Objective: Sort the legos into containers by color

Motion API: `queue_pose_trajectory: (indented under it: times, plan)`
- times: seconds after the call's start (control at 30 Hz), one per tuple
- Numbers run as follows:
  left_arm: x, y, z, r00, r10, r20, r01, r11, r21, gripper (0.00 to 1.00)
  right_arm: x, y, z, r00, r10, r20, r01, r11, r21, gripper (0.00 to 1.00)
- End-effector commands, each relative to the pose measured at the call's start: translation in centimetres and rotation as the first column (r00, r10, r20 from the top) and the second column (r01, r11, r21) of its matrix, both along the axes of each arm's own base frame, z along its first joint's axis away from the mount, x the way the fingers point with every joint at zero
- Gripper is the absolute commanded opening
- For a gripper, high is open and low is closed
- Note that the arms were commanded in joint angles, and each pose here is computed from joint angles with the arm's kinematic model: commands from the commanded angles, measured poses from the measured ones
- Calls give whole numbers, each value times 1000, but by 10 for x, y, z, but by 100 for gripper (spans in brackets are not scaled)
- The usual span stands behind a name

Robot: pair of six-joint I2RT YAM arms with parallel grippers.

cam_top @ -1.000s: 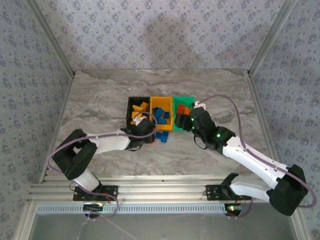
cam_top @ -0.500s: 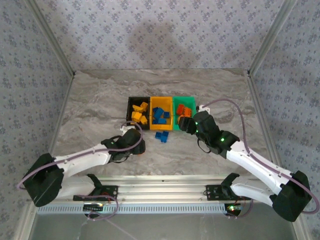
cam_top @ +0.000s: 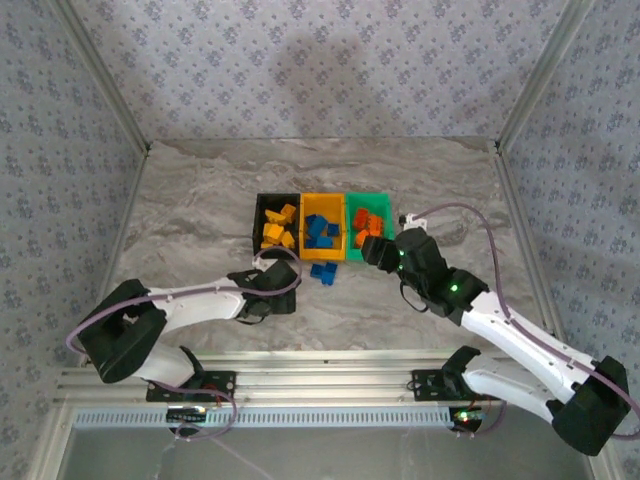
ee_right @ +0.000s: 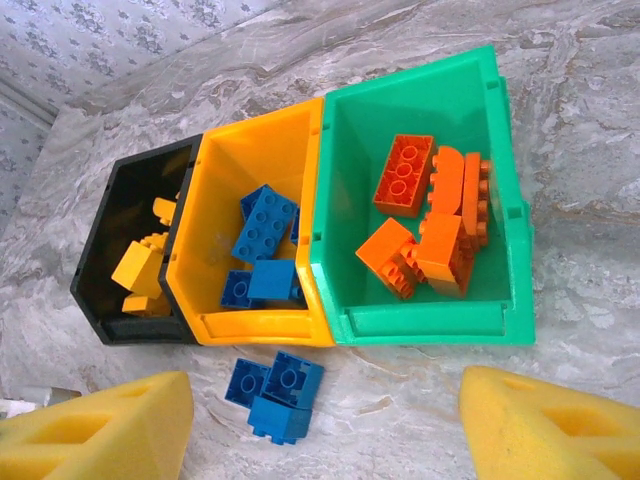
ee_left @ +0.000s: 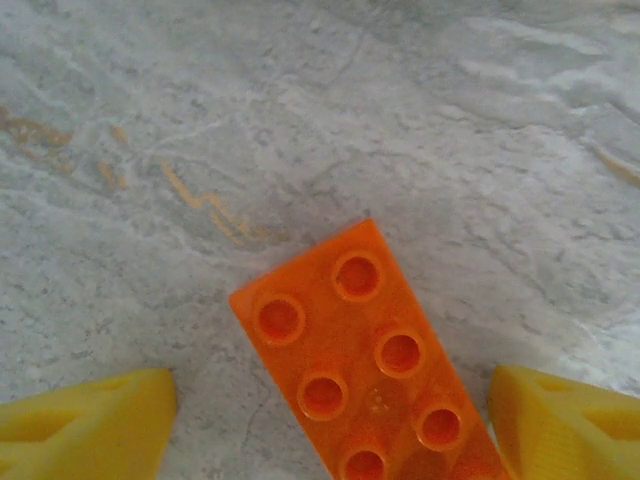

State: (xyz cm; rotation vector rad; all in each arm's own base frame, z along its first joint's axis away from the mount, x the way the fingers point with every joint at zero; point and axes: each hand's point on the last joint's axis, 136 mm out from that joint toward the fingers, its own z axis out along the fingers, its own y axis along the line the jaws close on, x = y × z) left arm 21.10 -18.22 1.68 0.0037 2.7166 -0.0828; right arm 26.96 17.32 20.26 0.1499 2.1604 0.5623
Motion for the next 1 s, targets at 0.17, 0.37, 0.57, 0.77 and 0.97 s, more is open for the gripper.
queue_pose_trajectory:
  times: [0.17, 0.37, 0.57, 0.77, 0.97]
  plan:
    - [4, -7, -15, 999, -28, -23, 28, 1000, 6, 58, -6, -10, -8, 1000, -27, -12, 28, 1000, 3, 73]
    - [7, -9, -10, 999, -43, -11, 44, 999, 12, 42, -6, -11, -10, 999, -31, -19, 31, 1000, 3, 73]
    - [9, -17, 9, 998, -65, 10, 65, 998, -18, 29, -10, -16, -15, 998, -48, -32, 48, 999, 7, 73]
    - [23, -58, 68, 986, -135, 102, 148, 980, -135, 28, -21, -35, -29, 993, -100, -55, 101, 995, 2, 73]
    - [70, -136, 123, 958, -193, 210, 243, 937, -251, 28, -32, -54, -46, 984, -153, -91, 154, 988, 2, 73]
